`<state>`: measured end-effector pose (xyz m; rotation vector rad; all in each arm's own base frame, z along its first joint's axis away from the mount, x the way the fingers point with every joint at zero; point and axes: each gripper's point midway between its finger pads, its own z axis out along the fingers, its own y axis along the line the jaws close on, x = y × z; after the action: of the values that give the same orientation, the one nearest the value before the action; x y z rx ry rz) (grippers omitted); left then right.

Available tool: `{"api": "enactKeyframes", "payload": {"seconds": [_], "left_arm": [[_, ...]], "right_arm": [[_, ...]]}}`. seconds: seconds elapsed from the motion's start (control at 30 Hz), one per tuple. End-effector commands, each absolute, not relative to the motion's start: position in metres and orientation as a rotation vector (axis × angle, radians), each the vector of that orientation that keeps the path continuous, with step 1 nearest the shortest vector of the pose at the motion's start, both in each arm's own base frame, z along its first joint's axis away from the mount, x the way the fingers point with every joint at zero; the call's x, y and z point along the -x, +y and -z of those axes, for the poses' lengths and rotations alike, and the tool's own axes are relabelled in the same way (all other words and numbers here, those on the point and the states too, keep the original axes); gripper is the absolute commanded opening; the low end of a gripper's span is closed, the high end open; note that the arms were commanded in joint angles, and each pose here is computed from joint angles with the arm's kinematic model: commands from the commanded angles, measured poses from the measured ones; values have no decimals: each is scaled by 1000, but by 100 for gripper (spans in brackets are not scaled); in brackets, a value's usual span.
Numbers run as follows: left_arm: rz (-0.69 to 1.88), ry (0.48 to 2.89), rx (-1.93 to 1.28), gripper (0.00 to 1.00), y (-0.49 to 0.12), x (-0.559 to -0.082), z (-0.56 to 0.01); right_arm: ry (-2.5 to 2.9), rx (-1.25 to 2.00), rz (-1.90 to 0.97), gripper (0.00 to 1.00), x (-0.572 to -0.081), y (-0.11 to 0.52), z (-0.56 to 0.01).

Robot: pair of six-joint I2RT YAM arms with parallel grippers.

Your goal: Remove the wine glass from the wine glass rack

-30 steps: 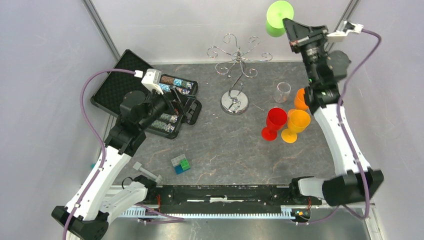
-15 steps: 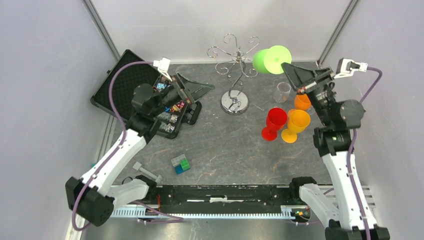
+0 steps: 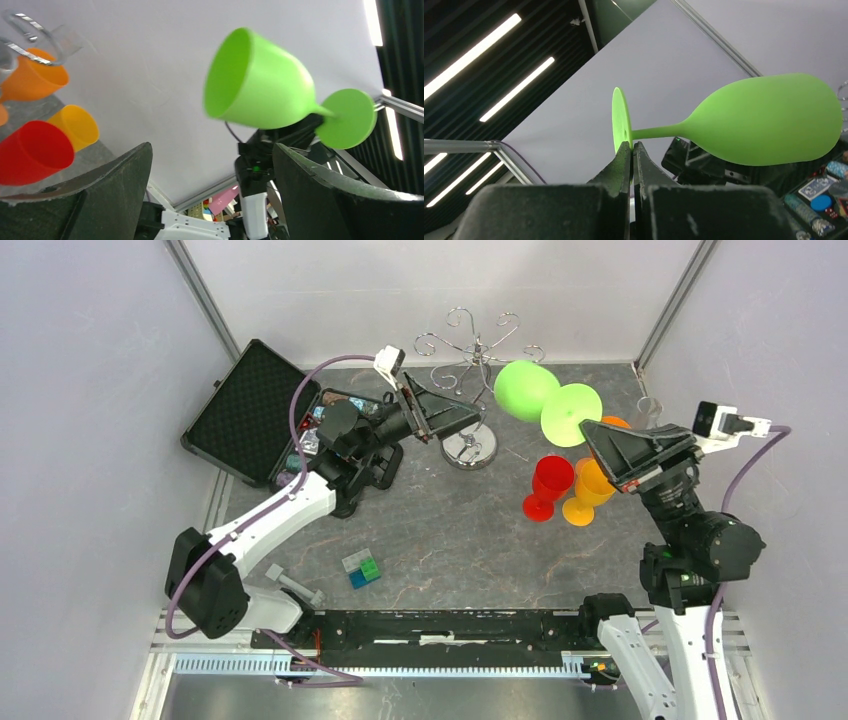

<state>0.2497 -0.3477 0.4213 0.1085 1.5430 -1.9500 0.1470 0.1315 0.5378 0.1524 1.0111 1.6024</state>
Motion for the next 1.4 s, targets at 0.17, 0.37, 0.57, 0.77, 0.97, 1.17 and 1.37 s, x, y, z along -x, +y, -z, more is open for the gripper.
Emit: {"api": "enactKeyframes", "payload": {"seconds": [0.17, 0.37, 0.57, 0.77, 0.97, 1.17, 1.37], "left_arm": [[2085, 1383, -221, 89, -359, -224, -471], [2104, 1366, -232, 89, -360, -219, -480], [2127, 1331, -277, 87, -358, -210, -492], [2235, 1210, -378, 67, -347, -184, -511], [2263, 1186, -440, 42, -341, -166, -514], [2265, 1183, -461, 36, -337, -159, -514], [2286, 1201, -449, 29, -338, -160, -509]], "right_arm": [[1031, -149, -1708, 0, -137, 137, -532], [1051, -173, -1729, 0, -140, 138, -524], [1077, -208, -1746, 0, -148, 139, -510], [1110, -327, -1732, 0, -169, 133, -483], [1093, -520, -1754, 0, -192, 121, -446], [1069, -619, -1810, 0, -204, 116, -421], [1037, -683, -1865, 0, -210, 113, -403]]}}
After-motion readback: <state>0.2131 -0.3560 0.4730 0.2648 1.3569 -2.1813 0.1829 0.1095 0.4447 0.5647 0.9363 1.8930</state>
